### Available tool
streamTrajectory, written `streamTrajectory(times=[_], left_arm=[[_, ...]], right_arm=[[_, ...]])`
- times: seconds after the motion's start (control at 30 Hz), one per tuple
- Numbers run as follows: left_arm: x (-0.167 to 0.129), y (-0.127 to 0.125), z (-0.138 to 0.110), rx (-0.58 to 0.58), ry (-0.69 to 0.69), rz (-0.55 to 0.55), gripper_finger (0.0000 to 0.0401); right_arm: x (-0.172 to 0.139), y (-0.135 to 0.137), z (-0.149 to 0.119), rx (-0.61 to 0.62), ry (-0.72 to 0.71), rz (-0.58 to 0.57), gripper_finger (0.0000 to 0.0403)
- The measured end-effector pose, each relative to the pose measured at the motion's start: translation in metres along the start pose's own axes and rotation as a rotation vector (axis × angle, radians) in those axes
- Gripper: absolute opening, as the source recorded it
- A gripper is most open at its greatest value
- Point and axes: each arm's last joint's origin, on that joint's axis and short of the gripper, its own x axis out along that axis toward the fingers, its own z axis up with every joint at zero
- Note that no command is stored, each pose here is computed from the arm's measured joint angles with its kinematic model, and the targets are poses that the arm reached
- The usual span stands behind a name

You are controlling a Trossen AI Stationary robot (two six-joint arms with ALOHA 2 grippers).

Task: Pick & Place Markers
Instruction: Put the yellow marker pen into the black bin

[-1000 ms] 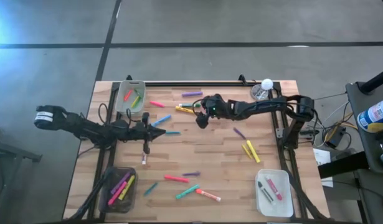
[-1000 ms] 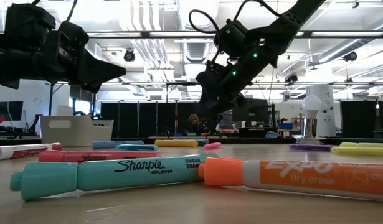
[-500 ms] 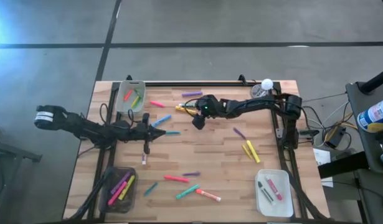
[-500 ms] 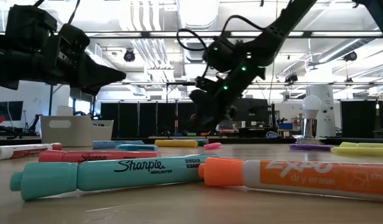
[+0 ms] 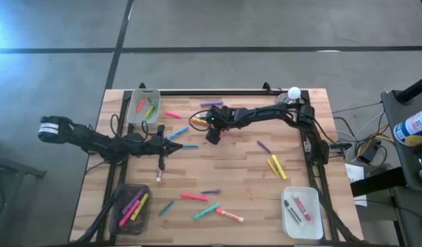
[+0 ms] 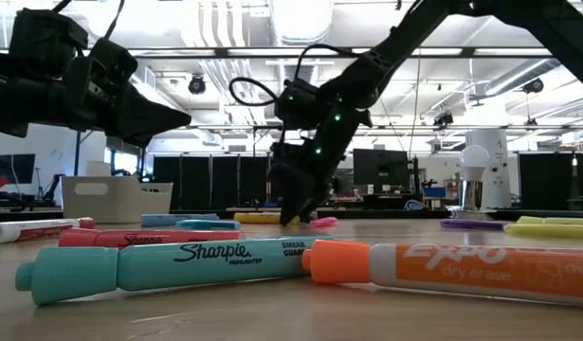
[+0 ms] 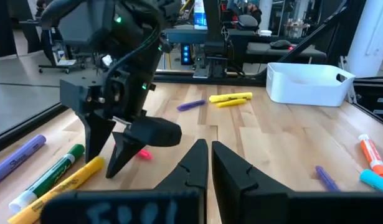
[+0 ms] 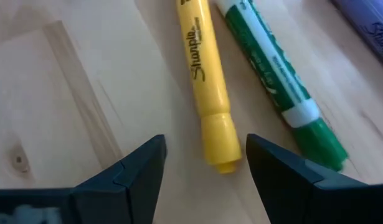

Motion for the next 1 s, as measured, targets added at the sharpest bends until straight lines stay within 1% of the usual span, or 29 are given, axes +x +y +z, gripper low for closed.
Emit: streamTrajectory(times=[0.13, 0.23, 0.33, 0.53, 0.6, 0.67, 0.77, 0.83, 0.93, 1.0], left_arm=[[0.0, 0.0, 0.0, 0.0, 0.0, 0.0, 0.0016], [0.0, 0.0, 0.0, 0.0, 0.0, 0.001, 0.0016], [0.0, 0.0, 0.0, -0.002, 0.001, 0.001, 0.0016], [0.0, 0.0, 0.0, -0.009, 0.001, 0.003, 0.0016], [0.0, 0.0, 0.0, -0.028, -0.001, 0.011, 0.0016], [0.001, 0.001, 0.001, -0.066, -0.007, 0.046, 0.0017], [0.001, 0.003, 0.002, -0.106, -0.016, 0.096, 0.0024], [0.001, 0.003, 0.002, -0.114, -0.017, 0.1, 0.0034], [0.001, 0.003, 0.002, -0.139, -0.019, 0.1, 0.0053], [0.002, 0.003, 0.003, -0.154, -0.024, 0.1, 0.0067]], right_arm=[[0.001, 0.0, 0.003, 0.0, 0.003, 0.015, 0.0218], [0.0, 0.001, 0.003, 0.001, 0.001, 0.017, 0.0201], [-0.001, 0.001, 0.003, 0.005, -0.001, 0.021, 0.0171], [-0.003, 0.002, 0.003, -0.01, 0.001, 0.029, 0.0097], [-0.006, 0.002, 0.003, -0.018, 0.004, 0.029, 0.0074], [-0.012, 0.003, 0.003, -0.028, 0.012, 0.031, 0.0059], [-0.025, 0.008, 0.007, -0.046, -0.009, 0.042, 0.0052], [-0.037, 0.012, 0.008, -0.053, -0.036, 0.055, 0.0057], [-0.05, 0.021, 0.002, -0.059, -0.068, 0.076, 0.0062], [-0.057, 0.027, -0.006, -0.053, -0.116, 0.092, 0.0062]])
